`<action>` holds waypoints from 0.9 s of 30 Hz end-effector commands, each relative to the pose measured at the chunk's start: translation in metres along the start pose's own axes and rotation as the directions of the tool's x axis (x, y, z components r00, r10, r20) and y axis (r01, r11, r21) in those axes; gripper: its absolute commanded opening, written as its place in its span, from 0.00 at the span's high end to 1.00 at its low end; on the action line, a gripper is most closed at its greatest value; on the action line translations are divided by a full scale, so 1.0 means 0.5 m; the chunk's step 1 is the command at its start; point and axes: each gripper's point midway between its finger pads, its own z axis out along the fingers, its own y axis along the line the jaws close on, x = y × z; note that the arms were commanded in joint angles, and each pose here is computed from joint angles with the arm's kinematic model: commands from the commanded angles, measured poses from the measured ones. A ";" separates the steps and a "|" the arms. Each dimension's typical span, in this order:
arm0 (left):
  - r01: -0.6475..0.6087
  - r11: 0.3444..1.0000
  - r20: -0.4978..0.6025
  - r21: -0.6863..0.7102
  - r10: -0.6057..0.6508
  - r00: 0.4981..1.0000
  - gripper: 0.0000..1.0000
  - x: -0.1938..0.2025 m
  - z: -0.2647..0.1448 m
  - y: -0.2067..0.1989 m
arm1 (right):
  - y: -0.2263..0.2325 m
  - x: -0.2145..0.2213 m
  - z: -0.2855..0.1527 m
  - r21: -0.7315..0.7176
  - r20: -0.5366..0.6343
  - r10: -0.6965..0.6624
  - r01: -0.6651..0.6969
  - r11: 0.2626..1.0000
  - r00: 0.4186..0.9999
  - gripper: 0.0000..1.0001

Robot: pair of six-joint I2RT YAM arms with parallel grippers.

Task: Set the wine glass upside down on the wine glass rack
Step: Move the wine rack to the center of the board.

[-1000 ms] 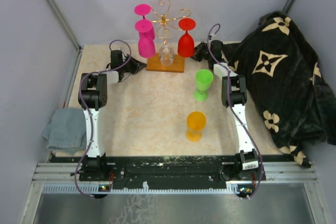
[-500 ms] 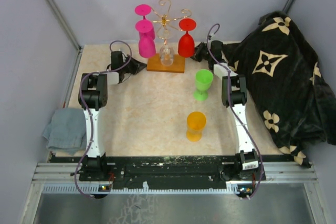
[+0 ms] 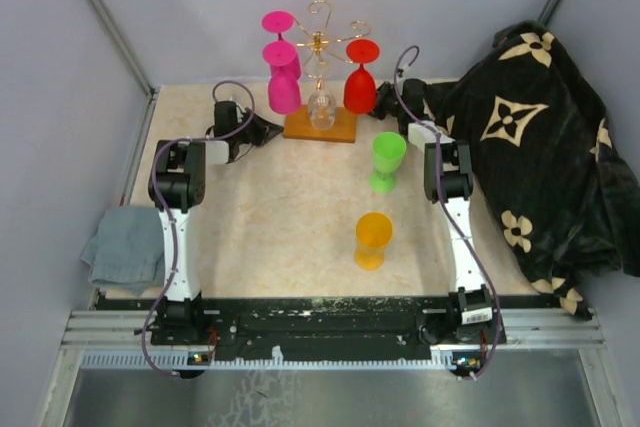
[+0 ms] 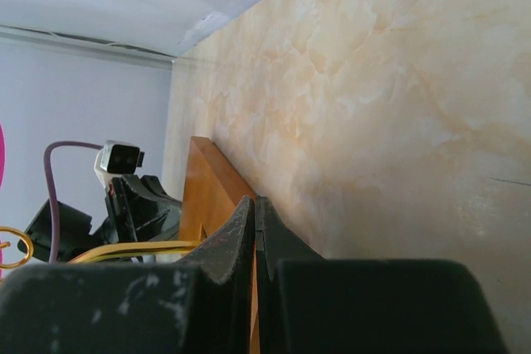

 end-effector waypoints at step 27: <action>-0.004 1.000 -0.082 -0.001 0.004 0.997 0.95 0.078 -0.036 -0.031 | 0.027 0.067 -0.013 0.014 -0.127 0.005 -0.003 1.000 0.992 1.00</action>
